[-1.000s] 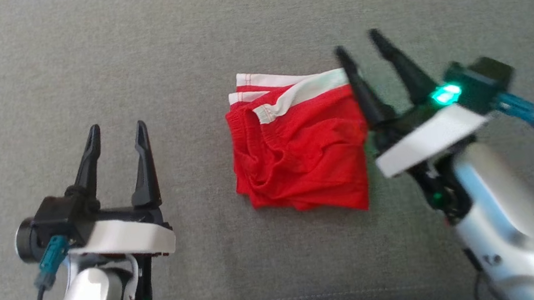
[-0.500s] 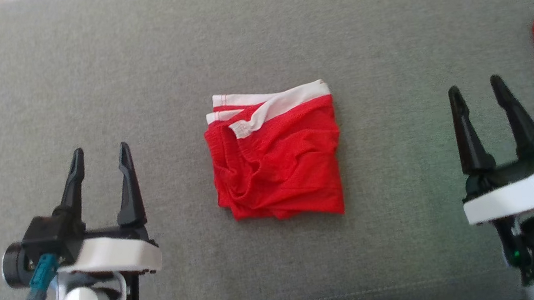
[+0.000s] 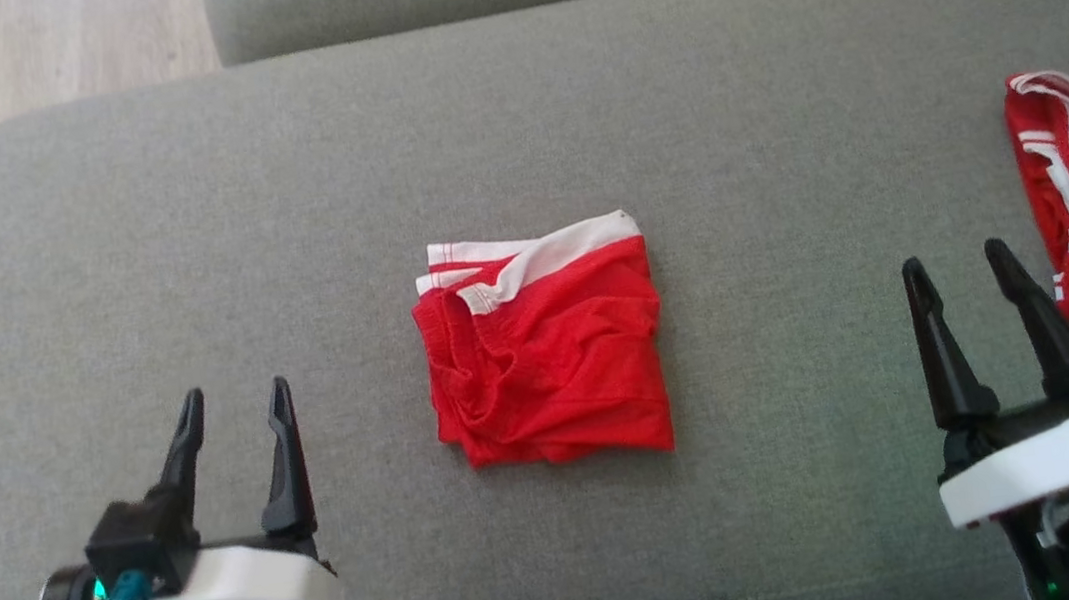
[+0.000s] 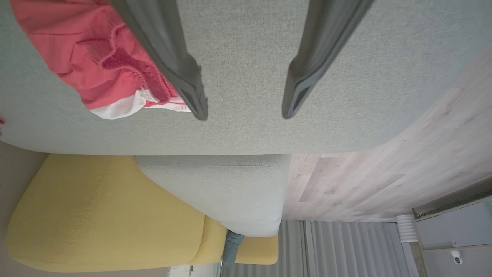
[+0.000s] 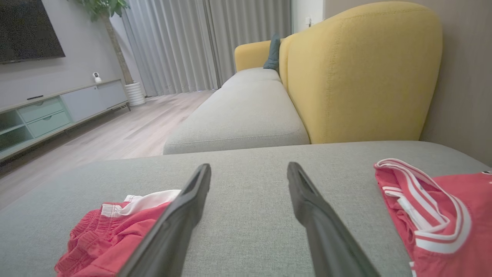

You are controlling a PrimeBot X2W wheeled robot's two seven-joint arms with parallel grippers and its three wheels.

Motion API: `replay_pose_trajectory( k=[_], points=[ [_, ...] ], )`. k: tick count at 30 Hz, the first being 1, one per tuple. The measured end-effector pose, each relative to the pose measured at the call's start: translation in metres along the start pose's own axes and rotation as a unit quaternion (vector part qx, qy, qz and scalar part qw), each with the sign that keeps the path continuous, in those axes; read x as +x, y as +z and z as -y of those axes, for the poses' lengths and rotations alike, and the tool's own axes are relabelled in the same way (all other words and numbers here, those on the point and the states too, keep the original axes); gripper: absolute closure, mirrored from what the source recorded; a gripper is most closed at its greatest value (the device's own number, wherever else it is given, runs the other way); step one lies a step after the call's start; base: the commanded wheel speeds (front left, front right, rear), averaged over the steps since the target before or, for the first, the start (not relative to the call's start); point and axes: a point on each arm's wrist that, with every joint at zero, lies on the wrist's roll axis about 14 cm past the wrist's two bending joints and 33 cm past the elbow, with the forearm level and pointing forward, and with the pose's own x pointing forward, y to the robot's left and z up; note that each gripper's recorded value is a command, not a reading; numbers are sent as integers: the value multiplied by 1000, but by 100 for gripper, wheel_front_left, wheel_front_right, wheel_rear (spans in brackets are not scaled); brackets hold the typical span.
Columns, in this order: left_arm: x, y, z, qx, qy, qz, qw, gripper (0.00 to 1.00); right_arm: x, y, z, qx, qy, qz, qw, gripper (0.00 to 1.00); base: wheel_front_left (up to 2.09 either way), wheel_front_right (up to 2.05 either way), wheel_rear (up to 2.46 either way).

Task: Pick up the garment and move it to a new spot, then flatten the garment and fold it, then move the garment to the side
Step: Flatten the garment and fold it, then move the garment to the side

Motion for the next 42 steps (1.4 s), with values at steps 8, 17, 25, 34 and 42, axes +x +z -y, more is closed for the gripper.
replay_pose_trajectory(
  k=[8,17,25,34,42],
  points=[
    [-12,3,-2,5,5,0,1000,0,-12,3,-1,2,-3,-2,1000,0,0,0,0],
    [-18,4,-4,5,11,0,1000,0,-19,6,0,8,-10,0,1000,0,0,0,0],
    [-20,3,-5,7,13,-3,1000,0,-20,5,0,8,-11,-4,1000,0,0,0,0],
    [-21,0,-6,8,15,-8,1000,0,-19,3,0,9,-12,-7,1000,0,0,0,0],
    [-22,-1,-8,9,19,-8,1000,0,-18,0,0,9,-10,-16,1000,0,0,0,0]
  ],
)
